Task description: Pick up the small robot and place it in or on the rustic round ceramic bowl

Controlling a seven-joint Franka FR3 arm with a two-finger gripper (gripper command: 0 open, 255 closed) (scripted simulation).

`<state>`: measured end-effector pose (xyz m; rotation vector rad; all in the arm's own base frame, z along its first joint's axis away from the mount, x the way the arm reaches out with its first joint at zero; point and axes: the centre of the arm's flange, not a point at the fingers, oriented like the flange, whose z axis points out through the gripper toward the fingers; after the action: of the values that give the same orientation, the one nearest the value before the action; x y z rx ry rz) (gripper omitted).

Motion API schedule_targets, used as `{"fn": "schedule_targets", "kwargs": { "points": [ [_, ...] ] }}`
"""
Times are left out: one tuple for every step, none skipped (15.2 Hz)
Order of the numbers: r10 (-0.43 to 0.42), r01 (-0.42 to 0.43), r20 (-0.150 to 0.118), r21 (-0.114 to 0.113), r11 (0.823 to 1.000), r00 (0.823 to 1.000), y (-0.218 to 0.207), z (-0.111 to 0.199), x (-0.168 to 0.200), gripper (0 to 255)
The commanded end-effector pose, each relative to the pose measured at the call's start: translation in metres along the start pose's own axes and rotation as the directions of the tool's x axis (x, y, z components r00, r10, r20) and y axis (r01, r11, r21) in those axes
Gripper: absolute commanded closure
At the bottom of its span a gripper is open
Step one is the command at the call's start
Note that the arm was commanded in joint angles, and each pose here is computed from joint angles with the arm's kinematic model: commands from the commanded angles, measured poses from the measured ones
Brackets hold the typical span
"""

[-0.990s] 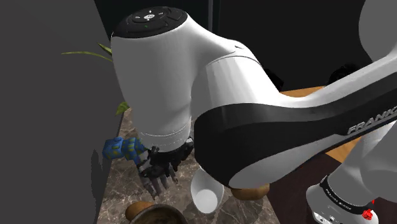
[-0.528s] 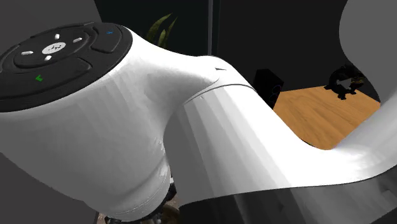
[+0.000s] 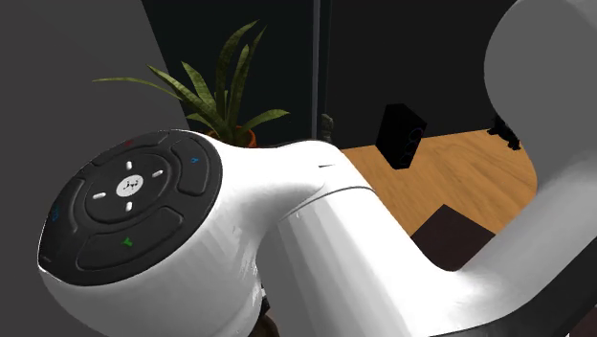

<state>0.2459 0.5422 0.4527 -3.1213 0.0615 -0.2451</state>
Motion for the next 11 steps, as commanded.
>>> {"fn": "schedule_targets", "kwargs": {
  "points": [
    [0.000,0.000,0.000,0.001,1.000,1.000,0.000,0.010,-0.003,255],
    [0.000,0.000,0.000,0.001,1.000,1.000,0.000,0.015,-0.003,255],
    [0.000,0.000,0.000,0.001,1.000,1.000,0.000,0.020,-0.004,255],
    [0.000,0.000,0.000,0.001,1.000,1.000,0.000,0.025,-0.005,255],
    [0.000,0.000,0.000,0.001,1.000,1.000,0.000,0.031,-0.006,255],
    [0.000,0.000,0.000,0.001,1.000,1.000,0.000,0.036,-0.007,255],
    [0.000,0.000,0.000,0.001,1.000,1.000,0.000,0.040,-0.007,255],
    [0.000,0.000,0.000,0.001,1.000,1.000,0.000,0.040,-0.007,255],
    [0.000,0.000,0.000,0.001,1.000,1.000,0.000,0.040,-0.007,255],
    [0.000,0.000,0.000,0.001,1.000,1.000,0.000,0.040,-0.007,255],
    [0.000,0.000,0.000,0.001,1.000,1.000,0.000,0.040,-0.007,255]
  ]
}}
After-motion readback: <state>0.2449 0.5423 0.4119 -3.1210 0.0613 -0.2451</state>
